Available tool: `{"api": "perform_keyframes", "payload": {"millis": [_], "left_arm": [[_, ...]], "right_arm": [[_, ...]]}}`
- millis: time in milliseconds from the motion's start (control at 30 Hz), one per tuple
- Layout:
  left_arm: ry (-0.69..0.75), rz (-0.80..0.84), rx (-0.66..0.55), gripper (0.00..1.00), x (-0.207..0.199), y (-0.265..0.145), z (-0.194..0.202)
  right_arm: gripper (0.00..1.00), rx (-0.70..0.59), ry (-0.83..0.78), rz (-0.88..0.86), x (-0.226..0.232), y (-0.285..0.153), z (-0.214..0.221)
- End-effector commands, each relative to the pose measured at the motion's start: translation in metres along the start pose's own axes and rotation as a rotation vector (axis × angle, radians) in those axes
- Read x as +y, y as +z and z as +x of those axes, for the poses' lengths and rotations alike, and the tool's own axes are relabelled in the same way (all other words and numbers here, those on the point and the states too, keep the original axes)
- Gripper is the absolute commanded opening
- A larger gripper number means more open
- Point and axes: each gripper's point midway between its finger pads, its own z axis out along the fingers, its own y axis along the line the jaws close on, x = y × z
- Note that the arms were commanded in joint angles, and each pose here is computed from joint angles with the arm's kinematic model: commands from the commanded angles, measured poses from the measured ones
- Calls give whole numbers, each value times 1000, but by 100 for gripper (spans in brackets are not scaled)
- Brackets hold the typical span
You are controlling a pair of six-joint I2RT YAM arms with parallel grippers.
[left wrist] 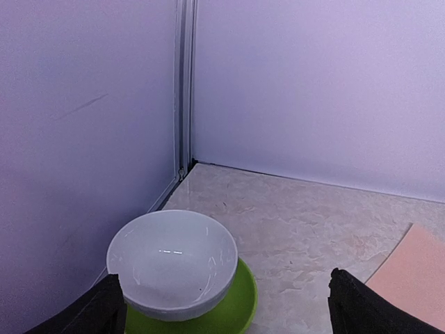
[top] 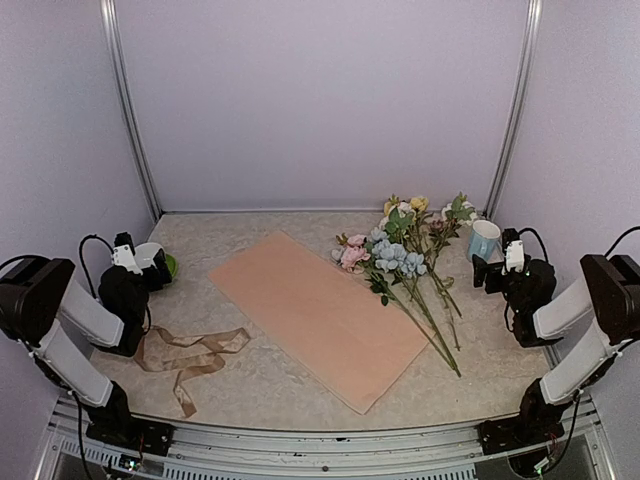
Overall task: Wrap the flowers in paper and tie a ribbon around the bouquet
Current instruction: Pick up the folded wrapping paper from the center of the board.
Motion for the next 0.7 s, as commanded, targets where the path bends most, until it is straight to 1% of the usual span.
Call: {"api": "perform_keyframes", "payload": {"millis": [0,300,333,367,433,467,500,533,567,600,633,667], "left_arm": [[-8,6,-4,99,1,0,-2],[-9,8,-5,99,1,1,-2],[-9,11,-13,99,0,1,-5],[-10,-1,-13,99,1,3,-8],[-16,-78,6,99,7,11,-24],[-10,-109,63,99,8,16,-25],[-48,-125,39,99,9,19,-43],[-107,-112,7,99,6,20,-59],[-160,-78,-13,99,-1,20,-72],[-195,-30,-20,99,-12,18,-83],[-206,-4,-13,98,-24,17,-90],[-193,0,7,98,-36,14,-92]], "right_arm": [[100,-1,0,-11,3,0,1],[100,1,0,-13,4,1,1],[100,-15,1,-11,3,0,-4],[100,12,4,-4,1,3,-4],[100,68,39,16,-6,12,-20],[100,80,84,22,-10,16,-36],[100,103,119,-19,-5,18,-49],[98,116,142,-103,8,20,-65],[90,127,170,-203,24,19,-79],[81,147,210,-295,42,17,-90],[73,174,245,-372,59,15,-100],[69,209,263,-437,81,12,-105]]}}
